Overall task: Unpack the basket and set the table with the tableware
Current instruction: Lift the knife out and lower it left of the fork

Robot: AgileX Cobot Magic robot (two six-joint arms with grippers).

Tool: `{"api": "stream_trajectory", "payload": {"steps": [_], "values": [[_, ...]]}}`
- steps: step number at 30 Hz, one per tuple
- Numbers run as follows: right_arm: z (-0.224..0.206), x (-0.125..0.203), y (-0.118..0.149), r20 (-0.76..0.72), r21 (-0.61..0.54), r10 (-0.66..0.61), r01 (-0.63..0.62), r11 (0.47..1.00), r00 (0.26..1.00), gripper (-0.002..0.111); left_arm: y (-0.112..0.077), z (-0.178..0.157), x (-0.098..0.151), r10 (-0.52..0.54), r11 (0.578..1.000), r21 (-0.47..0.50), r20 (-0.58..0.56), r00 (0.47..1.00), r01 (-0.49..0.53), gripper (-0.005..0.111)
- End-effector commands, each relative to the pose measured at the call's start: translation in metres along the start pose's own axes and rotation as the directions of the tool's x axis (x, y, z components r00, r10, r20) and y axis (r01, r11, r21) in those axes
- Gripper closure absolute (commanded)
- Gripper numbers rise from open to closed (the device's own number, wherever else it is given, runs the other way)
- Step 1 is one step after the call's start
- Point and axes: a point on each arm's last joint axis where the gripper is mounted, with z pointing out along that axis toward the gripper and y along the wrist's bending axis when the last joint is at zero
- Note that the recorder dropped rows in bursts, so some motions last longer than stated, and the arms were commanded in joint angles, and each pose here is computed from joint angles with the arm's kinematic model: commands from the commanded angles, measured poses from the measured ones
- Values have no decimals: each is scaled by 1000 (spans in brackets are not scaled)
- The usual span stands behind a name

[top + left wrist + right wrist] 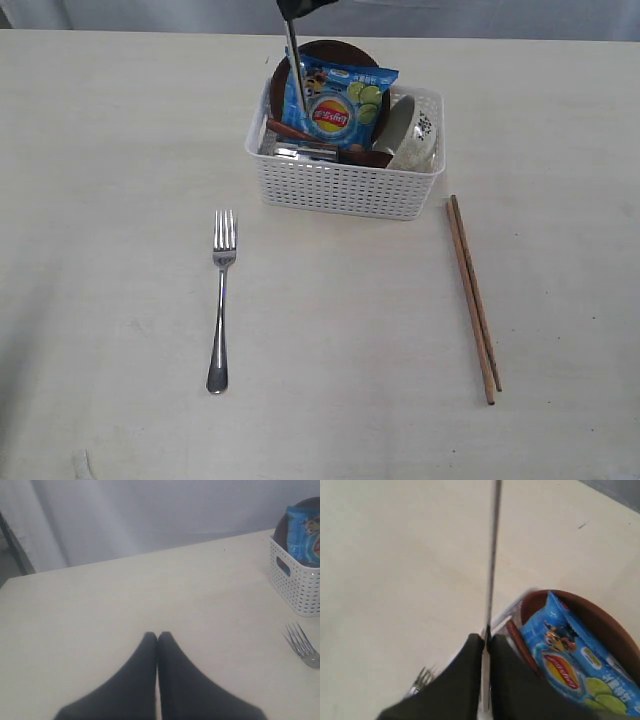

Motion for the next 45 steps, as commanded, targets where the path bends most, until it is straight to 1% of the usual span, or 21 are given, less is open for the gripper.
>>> {"api": "stream_trajectory", "payload": {"steps": [1, 4, 6, 10, 15, 19, 23, 27, 29, 32, 40, 43, 45], "values": [[-18, -5, 13, 35, -114, 80, -75, 991, 996, 109, 0, 0, 0, -1, 1000, -7, 8, 1000, 1, 107], [-20, -2, 23, -23, -220, 144, -146, 965, 989, 109, 0, 0, 0, -1, 1000, -7, 8, 1000, 1, 107], [-17, 3, 31, -69, -261, 155, -168, 950, 985, 109, 0, 0, 0, -1, 1000, -7, 8, 1000, 1, 107], [-6, 17, 55, -149, -299, 120, -161, 941, 982, 109, 0, 0, 0, -1, 1000, -7, 8, 1000, 1, 107], [16, 40, 93, -258, -338, 73, -161, 927, 963, 109, 0, 0, 0, -1, 1000, -7, 8, 1000, 1, 107], [41, 57, 118, -370, -353, 60, -200, 914, 927, 109, 0, 0, 0, -1, 1000, -7, 8, 1000, 1, 107], [69, 70, 134, -445, -384, 101, -291, 876, 890, 109, 0, 0, 0, -1, 1000, -7, 8, 1000, 1, 107], [93, 82, 137, -512, -366, 153, -377, 851, 845, 109, 0, 0, 0, -1, 1000, -7, 8, 1000, 1, 107], [104, 89, 134, -531, -334, 188, -408, 850, 826, 109, 0, 0, 0, -1, 1000, -7, 8, 1000, 1, 107], [114, 96, 130, -520, -277, 259, -447, 850, 814, 109, 0, 0, 0, -1, 1000, -7, 8, 1000, 1, 107], [125, 120, 122, -535, -215, 292, -462, 860, 793, 109, 0, 0, 0, -1, 1000, -7, 8, 1000, 1, 107], [127, 122, 120, -526, -204, 276, -434, 878, 804, 109, 0, 0, 0, -1, 1000, -7, 8, 1000, 1, 107], [128, 122, 119, -523, -201, 276, -432, 879, 806, 109, 0, 0, 0, -1, 1000, -7, 8, 1000, 1, 107]]}}
